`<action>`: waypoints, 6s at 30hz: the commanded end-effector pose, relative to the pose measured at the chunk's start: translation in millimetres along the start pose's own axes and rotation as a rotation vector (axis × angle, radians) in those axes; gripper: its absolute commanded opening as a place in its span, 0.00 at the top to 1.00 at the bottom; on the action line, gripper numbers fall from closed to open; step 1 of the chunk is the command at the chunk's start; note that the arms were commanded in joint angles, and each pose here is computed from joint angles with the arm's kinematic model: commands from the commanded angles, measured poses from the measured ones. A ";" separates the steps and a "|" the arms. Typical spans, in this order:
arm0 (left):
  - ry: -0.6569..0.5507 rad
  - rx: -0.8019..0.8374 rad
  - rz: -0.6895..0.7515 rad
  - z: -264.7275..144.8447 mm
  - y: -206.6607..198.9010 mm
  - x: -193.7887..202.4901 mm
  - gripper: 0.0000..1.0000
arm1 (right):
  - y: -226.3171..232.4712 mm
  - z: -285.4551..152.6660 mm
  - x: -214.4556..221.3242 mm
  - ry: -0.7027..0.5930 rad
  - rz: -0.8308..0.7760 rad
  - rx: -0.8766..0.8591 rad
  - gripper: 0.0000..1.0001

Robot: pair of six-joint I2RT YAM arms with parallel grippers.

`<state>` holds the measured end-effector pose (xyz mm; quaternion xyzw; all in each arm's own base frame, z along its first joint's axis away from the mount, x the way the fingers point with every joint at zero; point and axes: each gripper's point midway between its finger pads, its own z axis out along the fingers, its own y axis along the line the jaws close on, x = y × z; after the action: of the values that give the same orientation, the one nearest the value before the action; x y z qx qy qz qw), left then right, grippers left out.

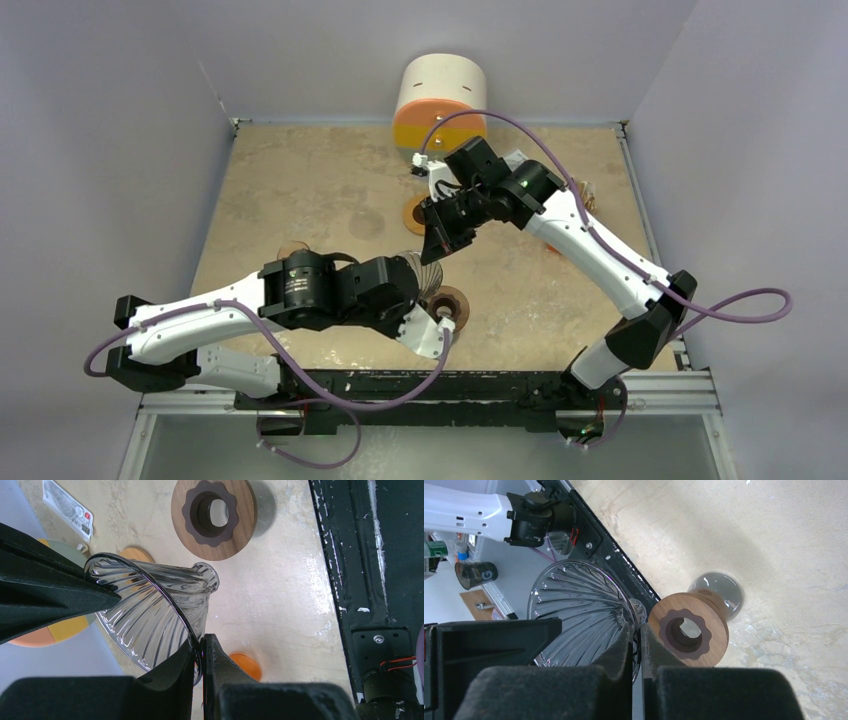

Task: Place the coffee filter in the dripper
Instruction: Place the coffee dripper in the dripper holder.

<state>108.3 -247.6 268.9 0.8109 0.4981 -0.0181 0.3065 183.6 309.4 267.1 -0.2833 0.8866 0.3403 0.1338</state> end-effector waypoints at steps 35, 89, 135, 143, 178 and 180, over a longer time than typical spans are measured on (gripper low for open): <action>-0.391 -0.409 -0.882 -66.5 110.1 -19.9 0.46 | -33.5 -69.8 -10.7 -0.393 0.050 0.292 1.00; -0.363 0.033 -1.734 24.8 63.2 0.4 1.00 | -18.7 -60.6 30.5 -0.533 0.267 0.127 1.00; -0.212 0.250 -1.781 85.0 16.5 4.0 1.00 | -64.2 -11.8 86.3 -0.371 0.364 0.255 1.00; -0.147 0.241 -1.781 95.7 9.3 13.1 1.00 | -76.7 1.4 103.2 -0.322 0.384 0.287 1.00; -0.058 0.254 -1.727 109.2 -13.7 4.6 0.96 | -84.2 18.1 125.8 -0.268 0.429 0.280 0.98; -0.070 0.250 -1.723 105.8 -10.3 2.5 0.95 | -78.4 16.2 119.0 -0.281 0.424 0.259 0.94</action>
<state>149.1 -298.1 194.2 0.1467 0.9147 -0.3470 0.1465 148.4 231.8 187.4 -0.0134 0.9087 0.3242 0.2627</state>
